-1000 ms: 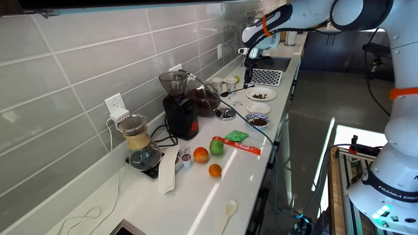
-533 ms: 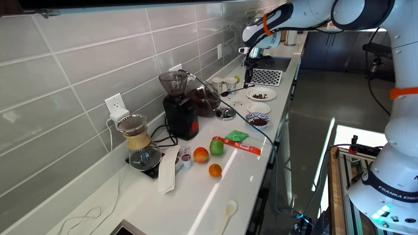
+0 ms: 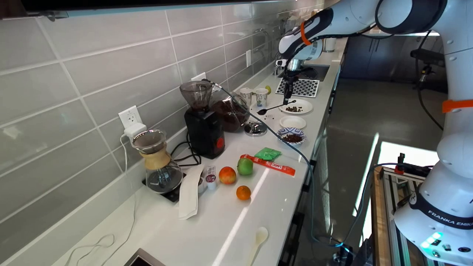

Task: Use the silver soon to put some of the brown objects onto the small plate

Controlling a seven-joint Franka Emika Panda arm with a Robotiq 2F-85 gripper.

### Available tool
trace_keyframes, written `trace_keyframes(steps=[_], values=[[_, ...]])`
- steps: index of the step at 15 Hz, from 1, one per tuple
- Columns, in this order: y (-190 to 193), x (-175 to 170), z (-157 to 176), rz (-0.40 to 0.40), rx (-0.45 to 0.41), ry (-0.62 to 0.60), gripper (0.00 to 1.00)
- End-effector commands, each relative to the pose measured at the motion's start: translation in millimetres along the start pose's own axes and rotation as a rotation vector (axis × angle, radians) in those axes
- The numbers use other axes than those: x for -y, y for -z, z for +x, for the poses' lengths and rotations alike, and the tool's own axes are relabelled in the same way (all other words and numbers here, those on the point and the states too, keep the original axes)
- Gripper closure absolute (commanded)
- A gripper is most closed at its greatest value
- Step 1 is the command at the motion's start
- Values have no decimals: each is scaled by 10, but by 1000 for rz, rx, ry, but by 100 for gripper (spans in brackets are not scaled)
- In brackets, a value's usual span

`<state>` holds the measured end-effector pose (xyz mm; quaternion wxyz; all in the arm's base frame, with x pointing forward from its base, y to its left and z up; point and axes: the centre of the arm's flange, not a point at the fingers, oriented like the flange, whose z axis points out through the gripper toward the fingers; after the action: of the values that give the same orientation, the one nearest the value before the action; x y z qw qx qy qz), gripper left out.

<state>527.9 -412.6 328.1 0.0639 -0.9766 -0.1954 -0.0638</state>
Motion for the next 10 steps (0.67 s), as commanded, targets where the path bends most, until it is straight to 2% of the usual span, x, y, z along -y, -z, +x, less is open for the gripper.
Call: trace_keyframes(steps=[1,5,10], values=[[-160,305,-508,-22,-11,27,98],[-240,399,-851,-84,-37,26,98],[-254,495,-1013,-108,-93,-7,98]])
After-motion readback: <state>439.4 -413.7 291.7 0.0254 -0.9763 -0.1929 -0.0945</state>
